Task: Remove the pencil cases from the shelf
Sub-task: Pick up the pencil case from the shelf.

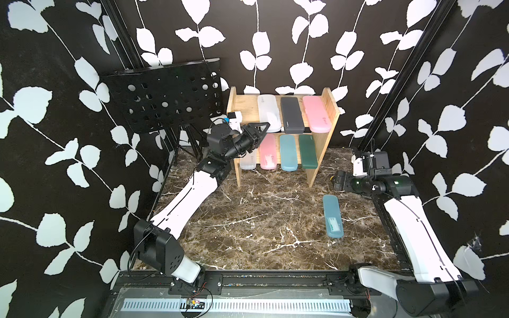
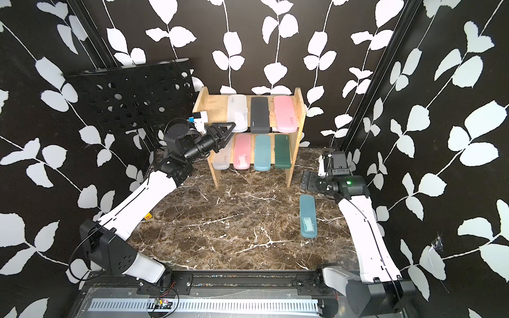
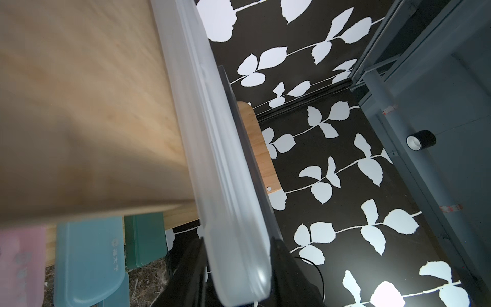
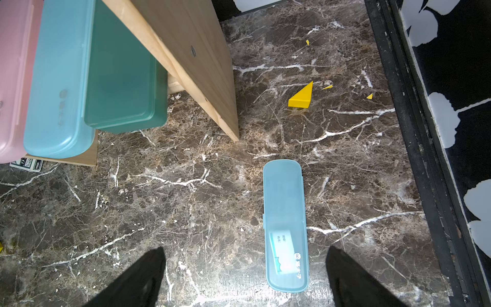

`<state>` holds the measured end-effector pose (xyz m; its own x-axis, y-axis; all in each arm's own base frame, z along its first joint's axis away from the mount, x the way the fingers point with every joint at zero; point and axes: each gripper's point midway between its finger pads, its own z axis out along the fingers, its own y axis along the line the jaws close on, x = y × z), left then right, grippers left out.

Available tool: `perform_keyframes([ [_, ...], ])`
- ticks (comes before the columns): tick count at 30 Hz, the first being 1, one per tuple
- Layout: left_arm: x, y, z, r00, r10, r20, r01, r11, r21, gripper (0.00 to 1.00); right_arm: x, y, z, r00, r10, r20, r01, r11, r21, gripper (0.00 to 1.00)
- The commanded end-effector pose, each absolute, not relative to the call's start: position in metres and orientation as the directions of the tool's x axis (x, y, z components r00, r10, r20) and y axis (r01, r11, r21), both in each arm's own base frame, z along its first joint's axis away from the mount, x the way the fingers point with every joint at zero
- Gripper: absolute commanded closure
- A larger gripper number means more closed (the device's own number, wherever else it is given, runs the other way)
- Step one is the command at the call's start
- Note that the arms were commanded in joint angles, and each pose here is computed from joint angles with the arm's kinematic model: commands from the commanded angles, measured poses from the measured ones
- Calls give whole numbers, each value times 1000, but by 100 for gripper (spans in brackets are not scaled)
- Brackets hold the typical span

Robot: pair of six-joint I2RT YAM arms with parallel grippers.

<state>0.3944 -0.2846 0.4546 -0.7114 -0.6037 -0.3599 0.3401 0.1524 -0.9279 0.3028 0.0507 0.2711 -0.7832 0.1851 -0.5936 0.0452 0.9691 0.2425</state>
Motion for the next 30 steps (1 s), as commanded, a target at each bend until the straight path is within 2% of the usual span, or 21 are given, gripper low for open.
perform_keyframes([
  [1,404,-285,447,-712,-618,-332,306,152,-940,75,304,52,289,-741,190,-644,29,967,252,3],
  [8,399,-280,445,-705,-625,-336,305,161,-939,99,303,52,293,-745,207,-634,43,964,263,2],
  [13,391,-272,441,-668,-624,-405,343,225,-912,100,302,64,311,-712,149,-686,-18,973,230,1],
  [16,379,-263,445,-598,-592,-541,440,322,-838,100,295,73,345,-634,86,-768,-71,983,168,0],
  [19,360,-249,446,-462,-533,-709,562,443,-698,100,284,90,391,-522,88,-848,-142,972,189,0],
  [23,326,-226,436,-265,-440,-858,659,567,-494,100,265,123,449,-376,130,-917,-278,929,246,0],
  [27,299,-209,421,-137,-393,-909,693,618,-371,100,260,175,487,-286,182,-941,-436,850,297,0],
  [30,284,-203,414,-99,-368,-924,707,628,-326,100,259,228,508,-263,201,-944,-554,769,319,0],
])
